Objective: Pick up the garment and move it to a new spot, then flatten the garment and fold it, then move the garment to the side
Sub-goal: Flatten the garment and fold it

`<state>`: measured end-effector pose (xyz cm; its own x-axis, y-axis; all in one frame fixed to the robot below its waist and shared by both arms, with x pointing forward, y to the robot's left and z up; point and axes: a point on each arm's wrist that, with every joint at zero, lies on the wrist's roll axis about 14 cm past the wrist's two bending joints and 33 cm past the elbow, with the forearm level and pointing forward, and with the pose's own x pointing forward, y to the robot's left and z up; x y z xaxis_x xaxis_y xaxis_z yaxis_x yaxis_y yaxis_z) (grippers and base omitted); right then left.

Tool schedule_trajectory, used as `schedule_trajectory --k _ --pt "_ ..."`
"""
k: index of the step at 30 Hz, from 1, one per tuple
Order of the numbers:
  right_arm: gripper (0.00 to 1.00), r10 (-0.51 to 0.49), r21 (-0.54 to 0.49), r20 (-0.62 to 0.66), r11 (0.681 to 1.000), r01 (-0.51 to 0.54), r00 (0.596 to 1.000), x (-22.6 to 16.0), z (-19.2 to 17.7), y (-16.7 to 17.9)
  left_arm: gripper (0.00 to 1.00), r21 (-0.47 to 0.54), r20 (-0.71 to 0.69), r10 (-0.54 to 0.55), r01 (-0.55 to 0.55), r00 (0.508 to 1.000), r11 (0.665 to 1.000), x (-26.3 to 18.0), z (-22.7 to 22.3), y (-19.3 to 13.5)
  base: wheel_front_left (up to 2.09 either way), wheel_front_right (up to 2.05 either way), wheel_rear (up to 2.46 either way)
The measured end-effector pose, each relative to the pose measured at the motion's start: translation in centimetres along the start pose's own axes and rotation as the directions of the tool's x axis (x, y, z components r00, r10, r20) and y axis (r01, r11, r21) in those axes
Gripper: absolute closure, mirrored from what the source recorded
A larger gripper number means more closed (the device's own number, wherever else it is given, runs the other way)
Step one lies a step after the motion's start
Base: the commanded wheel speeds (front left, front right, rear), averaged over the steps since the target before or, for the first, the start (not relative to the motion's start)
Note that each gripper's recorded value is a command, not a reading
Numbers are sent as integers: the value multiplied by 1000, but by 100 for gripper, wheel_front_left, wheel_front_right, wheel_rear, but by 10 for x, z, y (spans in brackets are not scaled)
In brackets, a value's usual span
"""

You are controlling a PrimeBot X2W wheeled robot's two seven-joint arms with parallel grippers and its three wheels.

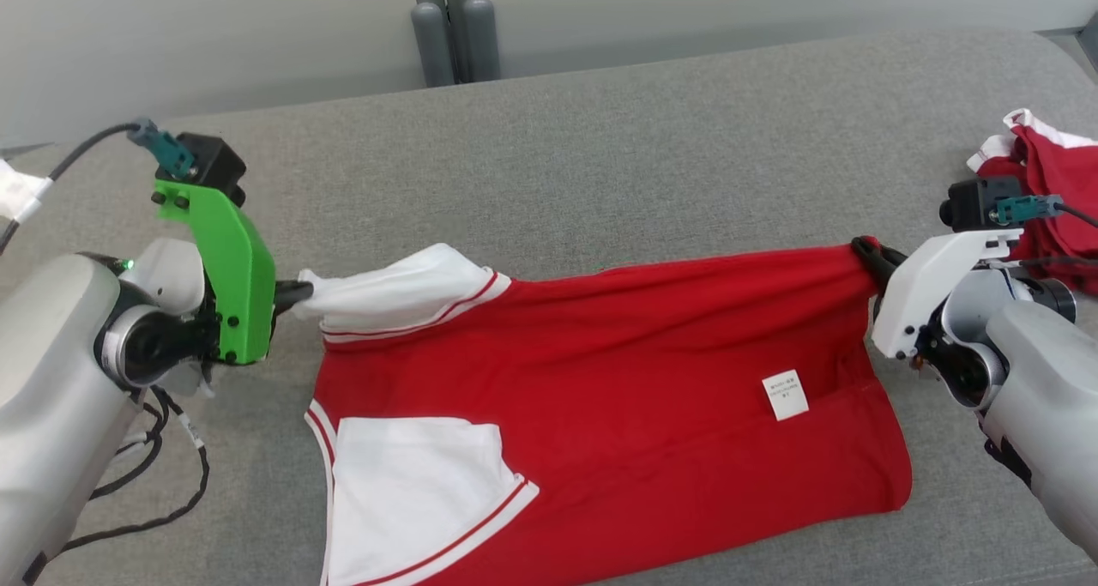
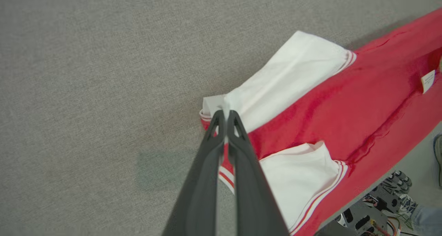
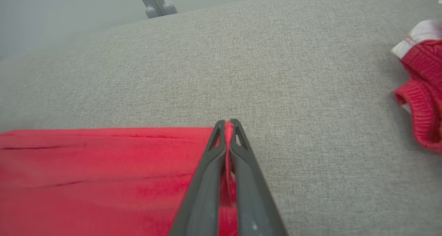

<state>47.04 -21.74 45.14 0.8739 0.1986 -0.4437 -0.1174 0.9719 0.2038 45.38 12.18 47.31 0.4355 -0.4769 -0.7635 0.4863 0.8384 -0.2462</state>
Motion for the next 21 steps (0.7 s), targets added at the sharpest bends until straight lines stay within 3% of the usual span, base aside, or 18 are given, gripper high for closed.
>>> schedule_trajectory --k 11,21 --pt "100 40 -70 -120 996 -49 992 -18 -18 6 100 -28 -199 -70 66 977 997 -30 -63 -28 0 0 0" --pt "100 52 -76 -238 994 -72 970 -23 -43 3 100 -82 -343 -193 175 919 981 -31 -104 -63 0 0 0"
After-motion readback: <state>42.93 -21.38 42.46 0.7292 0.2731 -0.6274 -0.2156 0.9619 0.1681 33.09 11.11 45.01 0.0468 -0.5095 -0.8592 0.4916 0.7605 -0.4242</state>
